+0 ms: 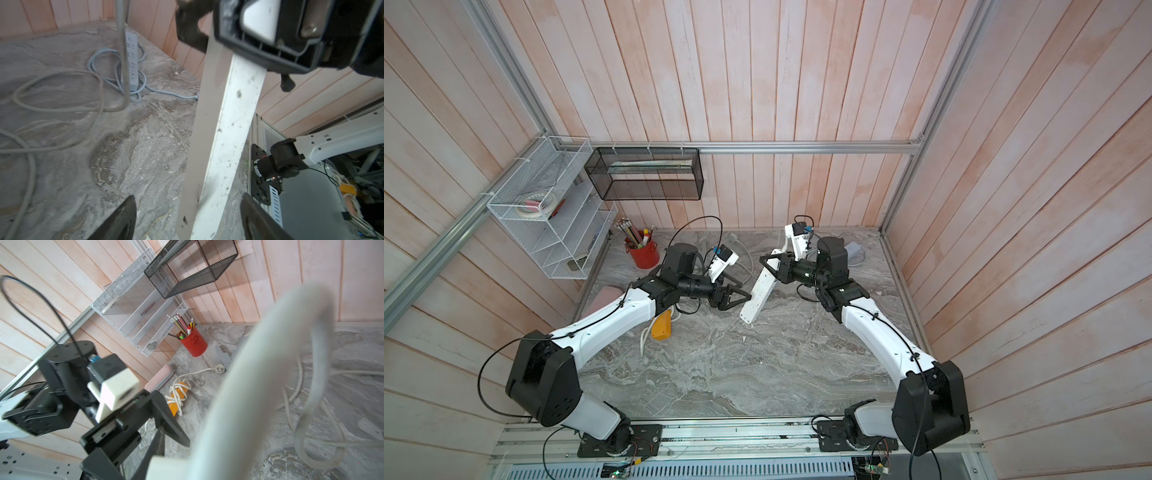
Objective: Wrap the cord around the power strip
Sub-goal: Adjust the power strip.
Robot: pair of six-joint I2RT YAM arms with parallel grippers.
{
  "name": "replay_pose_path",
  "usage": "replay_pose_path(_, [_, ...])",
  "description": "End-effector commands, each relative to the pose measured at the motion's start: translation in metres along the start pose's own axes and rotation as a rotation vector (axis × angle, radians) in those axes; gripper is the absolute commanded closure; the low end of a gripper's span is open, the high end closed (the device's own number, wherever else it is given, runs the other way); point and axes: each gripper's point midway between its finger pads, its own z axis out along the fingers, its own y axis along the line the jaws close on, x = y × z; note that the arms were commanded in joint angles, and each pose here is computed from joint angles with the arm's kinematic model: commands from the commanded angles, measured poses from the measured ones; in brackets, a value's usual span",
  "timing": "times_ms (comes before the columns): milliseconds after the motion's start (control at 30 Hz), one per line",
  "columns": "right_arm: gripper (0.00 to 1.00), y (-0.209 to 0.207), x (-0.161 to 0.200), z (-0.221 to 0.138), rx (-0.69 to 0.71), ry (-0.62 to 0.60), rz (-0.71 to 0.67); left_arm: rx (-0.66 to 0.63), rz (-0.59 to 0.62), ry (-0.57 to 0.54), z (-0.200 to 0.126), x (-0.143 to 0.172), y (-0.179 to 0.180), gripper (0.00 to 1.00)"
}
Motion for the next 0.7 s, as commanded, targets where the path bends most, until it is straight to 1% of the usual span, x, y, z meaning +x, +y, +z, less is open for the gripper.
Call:
replay_pose_path(0, [0.87,0.047,-0.031,-0.014,-0.166,-0.091,-0.12,0.196,0.001,-0.012,0.004,0.0,-0.04,0.2])
replay_pose_path(67, [0.87,0.056,-0.038,-0.016,-0.201,-0.109,-0.119,0.217,-0.002,-0.016,0.007,0.005,-0.044,0.2])
replay_pose_path(133, [0.88,0.065,-0.042,-0.018,-0.245,-0.119,-0.109,0.206,-0.013,-0.018,0.009,0.006,-0.04,0.22])
replay_pose_path(233, [0.88,0.073,-0.045,-0.018,-0.289,-0.121,-0.098,0.202,-0.011,-0.024,0.01,0.002,-0.039,0.28])
replay_pose_path(300, [0.87,0.073,-0.045,-0.017,-0.288,-0.117,-0.098,0.192,0.001,-0.027,0.01,-0.001,-0.038,0.35])
replay_pose_path(367, [0.87,0.069,-0.043,-0.015,-0.277,-0.109,-0.095,0.188,0.001,-0.035,0.009,-0.004,-0.037,0.44])
replay_pose_path(500, [0.81,0.066,-0.044,-0.012,-0.276,-0.118,-0.078,0.197,-0.005,-0.038,0.009,-0.009,-0.038,0.69])
replay_pose_path(533, [0.77,0.065,-0.045,-0.012,-0.269,-0.129,-0.077,0.198,-0.004,-0.04,0.008,-0.011,-0.039,0.74])
replay_pose_path(567, [0.69,0.063,-0.047,-0.013,-0.258,-0.141,-0.078,0.192,0.0,-0.046,0.006,-0.013,-0.039,0.78])
replay_pose_path(633, [0.49,0.051,-0.05,-0.015,-0.185,-0.182,-0.078,0.18,0.014,-0.071,0.001,-0.02,-0.041,0.84])
replay_pose_path(667, [0.42,0.044,-0.052,-0.018,-0.14,-0.21,-0.084,0.162,0.019,-0.096,-0.004,-0.026,-0.041,0.86])
